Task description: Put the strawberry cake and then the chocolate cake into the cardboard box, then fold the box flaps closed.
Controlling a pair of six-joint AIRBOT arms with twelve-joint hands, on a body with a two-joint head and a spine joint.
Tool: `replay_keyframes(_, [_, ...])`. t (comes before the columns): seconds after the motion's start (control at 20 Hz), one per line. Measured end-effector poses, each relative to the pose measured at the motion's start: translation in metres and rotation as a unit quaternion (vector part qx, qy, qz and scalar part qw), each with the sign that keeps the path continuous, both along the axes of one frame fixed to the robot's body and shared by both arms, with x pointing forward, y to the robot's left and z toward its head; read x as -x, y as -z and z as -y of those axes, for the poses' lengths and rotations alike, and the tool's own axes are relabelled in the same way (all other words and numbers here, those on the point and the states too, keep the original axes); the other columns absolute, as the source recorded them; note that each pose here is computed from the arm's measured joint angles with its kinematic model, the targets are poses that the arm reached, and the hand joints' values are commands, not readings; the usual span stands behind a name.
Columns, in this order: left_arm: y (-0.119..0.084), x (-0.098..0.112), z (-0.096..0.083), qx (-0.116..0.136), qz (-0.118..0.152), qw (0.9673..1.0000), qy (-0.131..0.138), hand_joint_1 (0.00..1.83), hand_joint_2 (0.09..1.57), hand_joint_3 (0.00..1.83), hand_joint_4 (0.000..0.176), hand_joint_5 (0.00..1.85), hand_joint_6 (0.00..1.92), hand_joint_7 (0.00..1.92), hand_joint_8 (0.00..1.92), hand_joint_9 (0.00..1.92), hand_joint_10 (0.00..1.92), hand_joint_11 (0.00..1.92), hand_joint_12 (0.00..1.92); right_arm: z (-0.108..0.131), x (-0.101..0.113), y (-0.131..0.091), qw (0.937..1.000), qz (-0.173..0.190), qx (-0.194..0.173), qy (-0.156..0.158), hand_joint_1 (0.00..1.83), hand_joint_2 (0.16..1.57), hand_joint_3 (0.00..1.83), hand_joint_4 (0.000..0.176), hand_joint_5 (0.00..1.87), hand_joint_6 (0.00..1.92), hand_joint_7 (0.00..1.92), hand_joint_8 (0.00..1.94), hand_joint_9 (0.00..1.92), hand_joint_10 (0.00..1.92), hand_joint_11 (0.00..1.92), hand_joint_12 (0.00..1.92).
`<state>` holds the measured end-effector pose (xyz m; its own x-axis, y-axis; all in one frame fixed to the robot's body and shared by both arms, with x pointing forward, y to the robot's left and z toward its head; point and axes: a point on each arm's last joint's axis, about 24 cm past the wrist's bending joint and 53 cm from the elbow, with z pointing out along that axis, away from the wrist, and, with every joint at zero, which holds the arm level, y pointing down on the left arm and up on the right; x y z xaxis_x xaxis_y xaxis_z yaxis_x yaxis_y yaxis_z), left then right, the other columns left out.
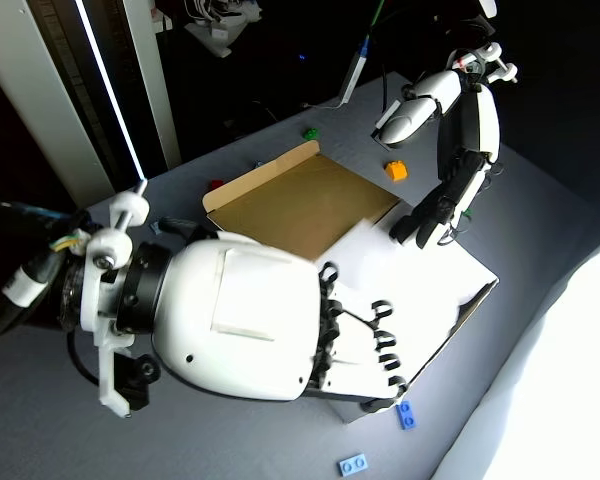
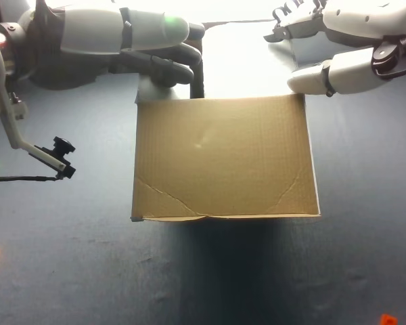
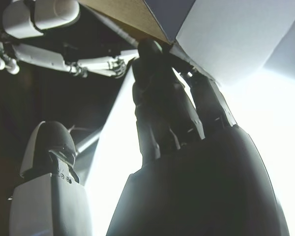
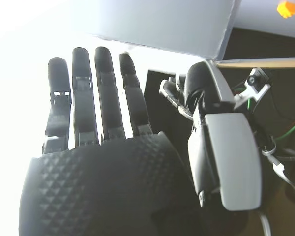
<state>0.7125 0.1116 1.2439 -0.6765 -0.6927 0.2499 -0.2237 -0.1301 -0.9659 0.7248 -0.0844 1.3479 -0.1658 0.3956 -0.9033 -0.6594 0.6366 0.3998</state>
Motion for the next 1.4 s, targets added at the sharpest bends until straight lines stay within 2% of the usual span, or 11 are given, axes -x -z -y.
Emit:
replay_keyframes(0.55, [0.004, 0.0034, 0.0065, -0.001, -0.001, 0.9999, 0.012, 0.58, 1.07, 0.0, 0.001, 0.48, 0.0, 0.68, 0.0, 0.79, 0.0, 0.28, 1.14, -0.007, -0.0073, 0.0024, 1.0, 0.004, 0.003, -0.003, 0.17, 1.29, 0.0, 0.0, 0.34, 0.0, 0.39, 0.0, 0.29, 0.37, 0.0, 1.25])
replay_keyframes(0.7, [0.004, 0.0034, 0.0073, -0.001, -0.001, 0.9999, 0.012, 0.59, 1.06, 0.0, 0.0, 0.5, 0.0, 0.68, 0.0, 0.8, 0.01, 0.28, 1.17, -0.0081, -0.0068, 0.0044, 1.0, 0.003, 0.004, -0.005, 0.21, 1.28, 0.0, 0.0, 0.35, 0.01, 0.41, 0.01, 0.31, 0.37, 0.0, 1.27])
replay_keyframes(0.8, [0.004, 0.0034, 0.0073, -0.001, 0.0, 0.9999, 0.012, 0.58, 1.06, 0.0, 0.006, 0.51, 0.01, 0.69, 0.01, 0.8, 0.01, 0.28, 1.18, -0.0083, -0.0067, 0.0049, 1.0, 0.002, 0.003, -0.006, 0.23, 1.28, 0.0, 0.0, 0.34, 0.0, 0.41, 0.0, 0.31, 0.37, 0.0, 1.29])
replay_keyframes(0.85, [0.004, 0.0035, 0.0073, -0.002, 0.0, 0.9999, 0.012, 0.59, 1.06, 0.0, 0.001, 0.51, 0.01, 0.69, 0.0, 0.8, 0.0, 0.27, 1.18, -0.0084, -0.0066, 0.0047, 1.0, 0.002, 0.002, -0.006, 0.22, 1.28, 0.0, 0.0, 0.34, 0.0, 0.4, 0.0, 0.3, 0.36, 0.0, 1.29])
replay_keyframes(1.2, [0.0037, 0.0037, 0.0084, -0.002, 0.001, 0.9999, 0.014, 0.54, 1.07, 0.0, 0.003, 0.49, 0.0, 0.69, 0.0, 0.8, 0.0, 0.27, 1.2, -0.0085, -0.0064, 0.0045, 1.0, 0.002, 0.002, -0.007, 0.27, 1.27, 0.0, 0.0, 0.34, 0.0, 0.39, 0.01, 0.28, 0.38, 0.0, 1.26])
replay_keyframes(1.4, [0.0037, 0.0036, 0.0083, -0.002, 0.001, 0.9999, 0.014, 0.57, 1.06, 0.0, 0.0, 0.5, 0.0, 0.69, 0.0, 0.81, 0.01, 0.26, 1.24, -0.0088, -0.0061, 0.0052, 1.0, 0.001, 0.001, -0.008, 0.29, 1.27, 0.0, 0.0, 0.35, 0.01, 0.4, 0.01, 0.29, 0.38, 0.0, 1.28])
